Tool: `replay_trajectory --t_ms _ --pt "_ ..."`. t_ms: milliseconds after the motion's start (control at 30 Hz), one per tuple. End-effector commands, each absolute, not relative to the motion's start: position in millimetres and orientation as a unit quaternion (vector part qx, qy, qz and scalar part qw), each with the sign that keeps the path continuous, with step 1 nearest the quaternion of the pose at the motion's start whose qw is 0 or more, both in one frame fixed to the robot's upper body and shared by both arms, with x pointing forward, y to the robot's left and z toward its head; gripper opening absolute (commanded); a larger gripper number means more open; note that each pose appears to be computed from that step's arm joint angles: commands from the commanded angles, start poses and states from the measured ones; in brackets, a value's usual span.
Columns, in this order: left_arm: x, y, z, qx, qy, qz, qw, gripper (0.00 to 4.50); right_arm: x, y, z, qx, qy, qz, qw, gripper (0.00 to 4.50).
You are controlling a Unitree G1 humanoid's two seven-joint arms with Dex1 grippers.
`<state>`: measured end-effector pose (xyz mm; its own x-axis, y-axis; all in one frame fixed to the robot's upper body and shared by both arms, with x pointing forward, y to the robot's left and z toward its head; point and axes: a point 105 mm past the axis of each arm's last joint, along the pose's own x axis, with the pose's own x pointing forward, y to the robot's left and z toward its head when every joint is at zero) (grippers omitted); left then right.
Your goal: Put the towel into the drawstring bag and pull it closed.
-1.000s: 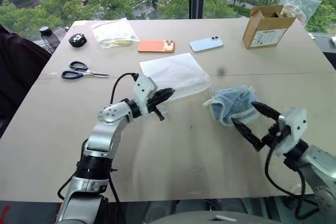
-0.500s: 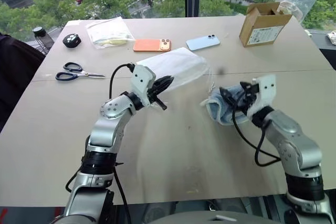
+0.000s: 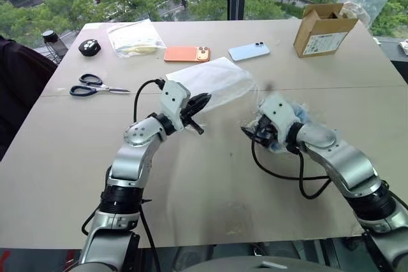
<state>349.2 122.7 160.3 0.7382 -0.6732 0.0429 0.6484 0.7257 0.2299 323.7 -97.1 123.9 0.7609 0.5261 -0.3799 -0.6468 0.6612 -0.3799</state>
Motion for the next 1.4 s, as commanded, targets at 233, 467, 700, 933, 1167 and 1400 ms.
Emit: replay_trajectory --t_ms 233,467,700,933,1167,1400 --pt "354 127 181 0.12 -0.096 -0.343 0.926 0.04 300 -177 154 -0.231 0.109 0.175 0.951 4.5" --pt "354 118 177 0.117 -0.093 -0.361 0.92 0.04 302 -195 149 -0.162 0.113 0.101 0.975 4.5" --pt "354 117 177 0.116 -0.095 -0.362 0.92 0.04 308 -211 113 -0.051 0.167 0.051 0.983 4.5" --pt "353 118 177 0.124 -0.095 -0.359 0.92 0.04 313 -208 83 -0.053 0.213 0.07 0.973 4.5" --pt "351 125 179 0.128 -0.095 -0.346 0.925 0.0 312 -198 62 -0.05 0.245 0.093 0.964 2.19" --pt "352 127 180 0.131 -0.094 -0.342 0.926 0.0 319 -203 67 -0.05 0.23 0.09 0.968 0.04"
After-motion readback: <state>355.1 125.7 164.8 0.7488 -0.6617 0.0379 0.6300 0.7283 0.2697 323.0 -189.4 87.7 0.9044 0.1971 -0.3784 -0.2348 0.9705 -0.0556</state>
